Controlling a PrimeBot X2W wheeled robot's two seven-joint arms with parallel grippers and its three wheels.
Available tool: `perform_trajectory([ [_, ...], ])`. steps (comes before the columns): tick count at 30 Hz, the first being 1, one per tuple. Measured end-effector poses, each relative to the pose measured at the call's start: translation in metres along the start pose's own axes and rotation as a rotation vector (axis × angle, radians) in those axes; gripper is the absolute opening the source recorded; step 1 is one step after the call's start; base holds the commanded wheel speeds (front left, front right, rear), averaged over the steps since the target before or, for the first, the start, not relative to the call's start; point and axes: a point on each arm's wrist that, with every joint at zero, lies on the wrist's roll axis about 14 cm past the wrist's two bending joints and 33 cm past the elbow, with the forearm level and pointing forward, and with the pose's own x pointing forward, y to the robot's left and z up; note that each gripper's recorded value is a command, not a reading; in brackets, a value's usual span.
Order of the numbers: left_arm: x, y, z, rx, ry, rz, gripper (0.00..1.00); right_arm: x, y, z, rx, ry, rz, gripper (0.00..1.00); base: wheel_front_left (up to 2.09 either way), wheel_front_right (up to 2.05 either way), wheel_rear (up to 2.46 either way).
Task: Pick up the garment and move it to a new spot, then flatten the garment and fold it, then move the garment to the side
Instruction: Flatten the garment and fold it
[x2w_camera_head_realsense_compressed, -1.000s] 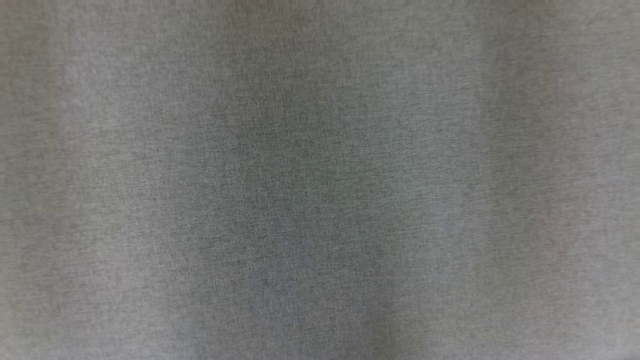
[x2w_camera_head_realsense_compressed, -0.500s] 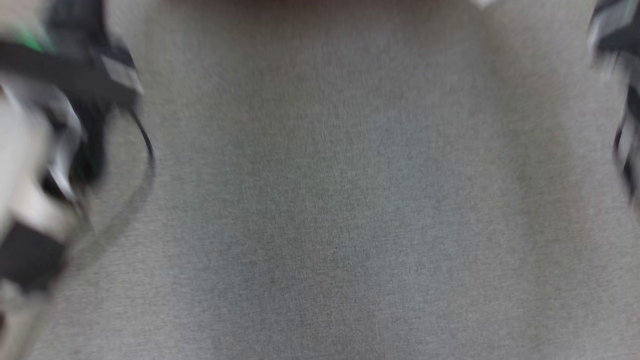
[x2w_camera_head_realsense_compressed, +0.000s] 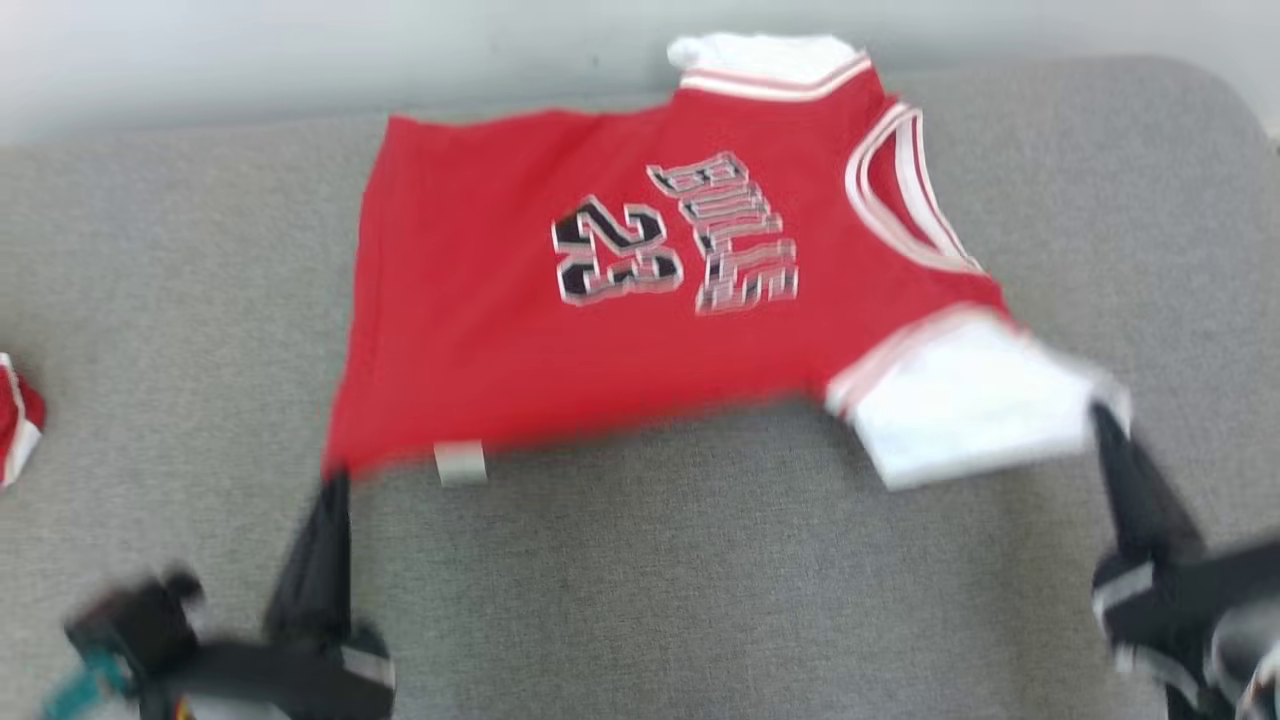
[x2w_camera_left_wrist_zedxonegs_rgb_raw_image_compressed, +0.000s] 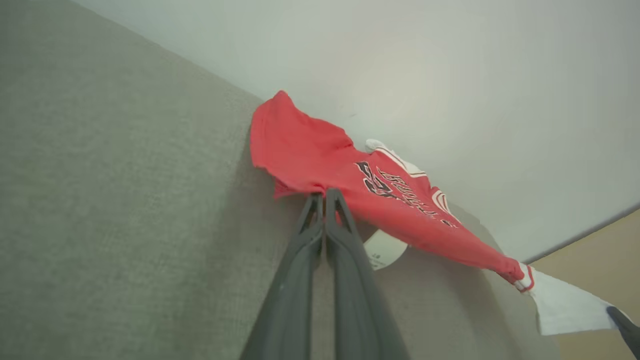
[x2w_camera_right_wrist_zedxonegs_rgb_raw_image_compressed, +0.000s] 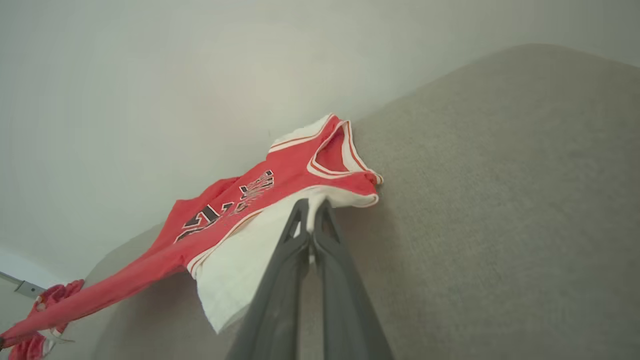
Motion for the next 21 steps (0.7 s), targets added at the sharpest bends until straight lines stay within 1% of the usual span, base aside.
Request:
perform_trajectory([
  [1,-0.010,0.006,-0.010,-0.004,0.022,0.024,0.00,-0.011,-0.002,-0.012,0.009,0.033,-0.019,0.00,0.00,0.00,0.00],
  [2,-0.020,0.013,-0.017,0.017,0.038,0.044,0.00,-0.021,-0.006,-0.018,0.025,0.038,-0.046,0.00,0.00,0.00,0.00],
  [4,-0.035,0.030,-0.022,-0.003,0.043,0.102,0.00,-0.039,-0.012,-0.027,0.037,0.065,-0.086,0.00,0.00,0.00,0.00],
  [9,-0.067,0.046,-0.035,-0.049,0.044,0.178,0.00,-0.082,-0.027,-0.054,0.083,0.146,-0.178,0.00,0.00,0.00,0.00],
  [16,-0.104,0.067,-0.060,0.021,0.109,0.249,0.00,-0.125,-0.027,-0.092,0.107,0.271,-0.224,0.00,0.00,0.00,0.00],
  [18,-0.112,0.069,-0.069,0.008,0.129,0.263,0.00,-0.135,-0.031,-0.100,0.108,0.300,-0.244,0.00,0.00,0.00,0.00],
  [21,-0.118,0.072,-0.076,0.017,0.151,0.269,0.00,-0.143,-0.032,-0.108,0.113,0.329,-0.251,0.00,0.00,0.00,0.00],
])
